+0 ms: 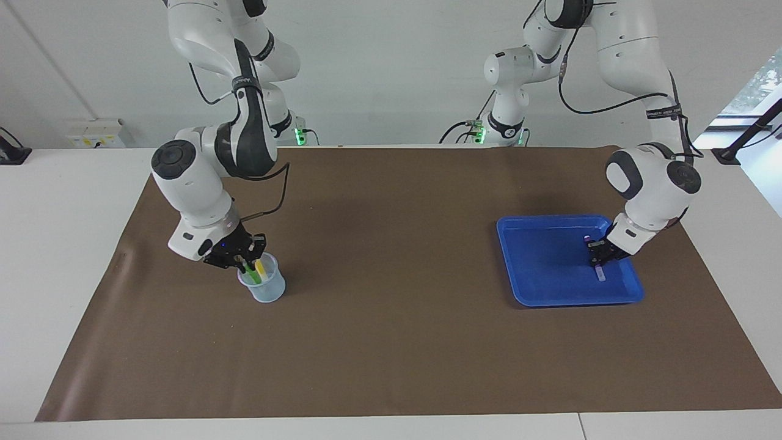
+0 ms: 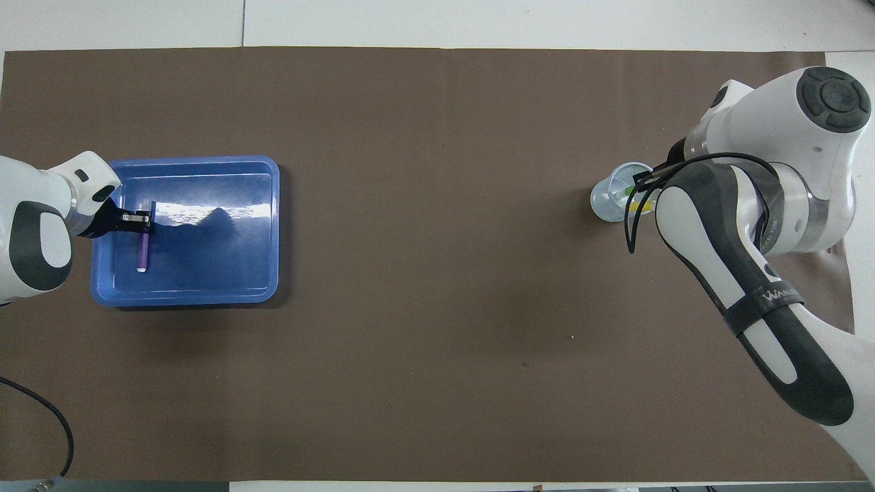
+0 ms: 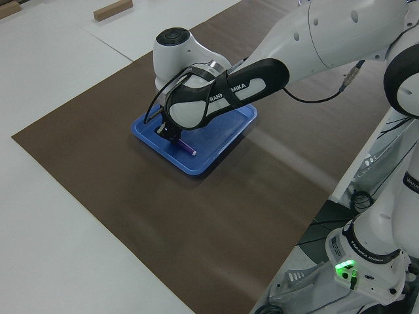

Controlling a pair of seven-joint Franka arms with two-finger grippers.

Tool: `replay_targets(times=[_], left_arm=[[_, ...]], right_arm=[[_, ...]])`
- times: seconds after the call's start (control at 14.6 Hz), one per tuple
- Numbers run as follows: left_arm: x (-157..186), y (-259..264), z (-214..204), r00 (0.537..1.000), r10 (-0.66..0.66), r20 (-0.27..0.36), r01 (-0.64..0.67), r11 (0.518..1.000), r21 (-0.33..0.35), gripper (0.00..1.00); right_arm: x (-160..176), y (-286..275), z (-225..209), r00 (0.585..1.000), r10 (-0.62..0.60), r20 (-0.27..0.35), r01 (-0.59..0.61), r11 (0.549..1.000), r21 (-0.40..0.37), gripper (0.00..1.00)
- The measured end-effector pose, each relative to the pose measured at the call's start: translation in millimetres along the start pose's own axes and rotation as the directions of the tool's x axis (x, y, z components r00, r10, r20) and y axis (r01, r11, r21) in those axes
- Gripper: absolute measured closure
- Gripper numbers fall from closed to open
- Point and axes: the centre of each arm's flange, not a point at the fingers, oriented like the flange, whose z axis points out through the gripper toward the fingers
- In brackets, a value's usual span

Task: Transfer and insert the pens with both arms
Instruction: 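Lift the purple pen with the left gripper while the right gripper approaches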

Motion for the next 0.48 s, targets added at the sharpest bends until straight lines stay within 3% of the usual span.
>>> replay_targets(times=[0.27, 0.34, 0.48], left_arm=[[8, 19, -17, 0.994, -0.101, 0.033, 0.101, 0.995, -0.010, 0.83], [11, 30, -28, 0.989, -0.141, 0.041, 0.142, 0.990, -0.010, 0.83], [15, 60, -54, 0.970, -0.240, 0.045, 0.241, 0.971, -0.007, 0.83]], right_arm=[[2, -3, -1, 1.000, -0.006, -0.003, 0.006, 1.000, 0.000, 0.41], [4, -3, -5, 1.000, -0.007, -0.012, 0.007, 1.000, -0.002, 0.26], [11, -5, -20, 0.999, -0.011, -0.034, 0.011, 1.000, -0.003, 0.07]])
